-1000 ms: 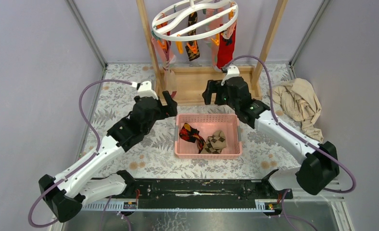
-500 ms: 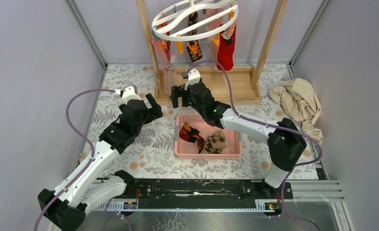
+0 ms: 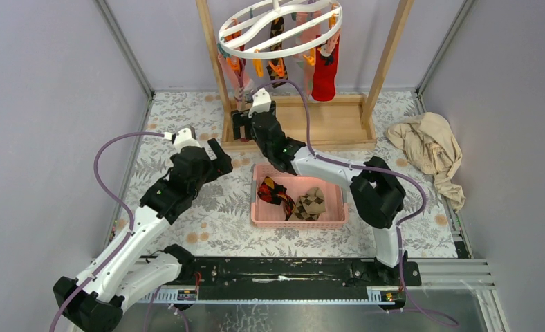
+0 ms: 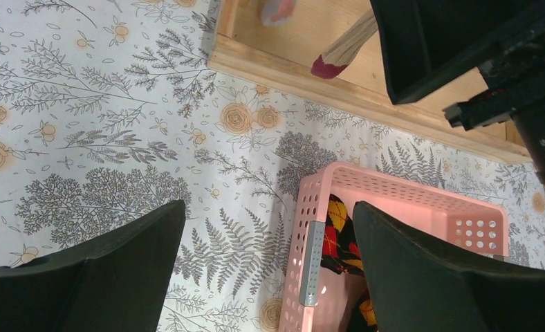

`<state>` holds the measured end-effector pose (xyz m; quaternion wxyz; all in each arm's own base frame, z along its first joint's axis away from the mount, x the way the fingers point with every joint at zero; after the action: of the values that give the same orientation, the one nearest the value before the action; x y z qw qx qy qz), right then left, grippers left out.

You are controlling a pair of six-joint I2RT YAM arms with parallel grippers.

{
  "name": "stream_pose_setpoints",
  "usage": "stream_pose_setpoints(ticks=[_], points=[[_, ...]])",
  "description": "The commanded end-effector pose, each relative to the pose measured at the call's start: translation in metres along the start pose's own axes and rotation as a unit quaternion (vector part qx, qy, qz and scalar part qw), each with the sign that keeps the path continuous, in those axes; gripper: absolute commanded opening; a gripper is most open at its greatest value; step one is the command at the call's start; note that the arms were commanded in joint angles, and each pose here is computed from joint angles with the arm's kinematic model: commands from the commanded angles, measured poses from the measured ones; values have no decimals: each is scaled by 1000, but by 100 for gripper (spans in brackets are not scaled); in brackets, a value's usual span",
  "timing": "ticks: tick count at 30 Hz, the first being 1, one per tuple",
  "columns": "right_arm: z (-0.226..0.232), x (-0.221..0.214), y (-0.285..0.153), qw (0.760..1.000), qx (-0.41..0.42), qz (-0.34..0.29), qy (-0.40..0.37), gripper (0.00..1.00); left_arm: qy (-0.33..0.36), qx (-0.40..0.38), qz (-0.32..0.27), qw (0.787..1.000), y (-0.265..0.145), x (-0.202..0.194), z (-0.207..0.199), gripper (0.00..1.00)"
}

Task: Remove the socks clipped to the hanger
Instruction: Remove the sock from the hanger.

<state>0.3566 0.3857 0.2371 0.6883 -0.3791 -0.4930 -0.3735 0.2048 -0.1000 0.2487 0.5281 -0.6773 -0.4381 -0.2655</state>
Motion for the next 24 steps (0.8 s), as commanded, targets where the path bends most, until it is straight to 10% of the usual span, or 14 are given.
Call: stream_pose_setpoints(ticks=[1,9,24], points=[[8,30,8,997,-28,-68,28,89,-1,-1,2,1000,0,-1,1,98],[9,24,14,996,-30,-71,48,49,-2,-5,5,1000,0,-2,1,98],[-32,37,-21,992,33,-42,115,26,0,-18,9,1000,1,-2,-3,98]])
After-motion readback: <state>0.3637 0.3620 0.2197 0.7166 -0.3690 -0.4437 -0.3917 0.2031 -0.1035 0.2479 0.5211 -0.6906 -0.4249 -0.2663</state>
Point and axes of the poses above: each gripper's point midway between its finger pads, its own y axis out along the fingers, its own z axis along the line the jaws close on, x = y × z, the point moved 8 cm from there along -y, back along the fingers, and after that the axes turned 6 degrees about y, right-handed, at the moved point
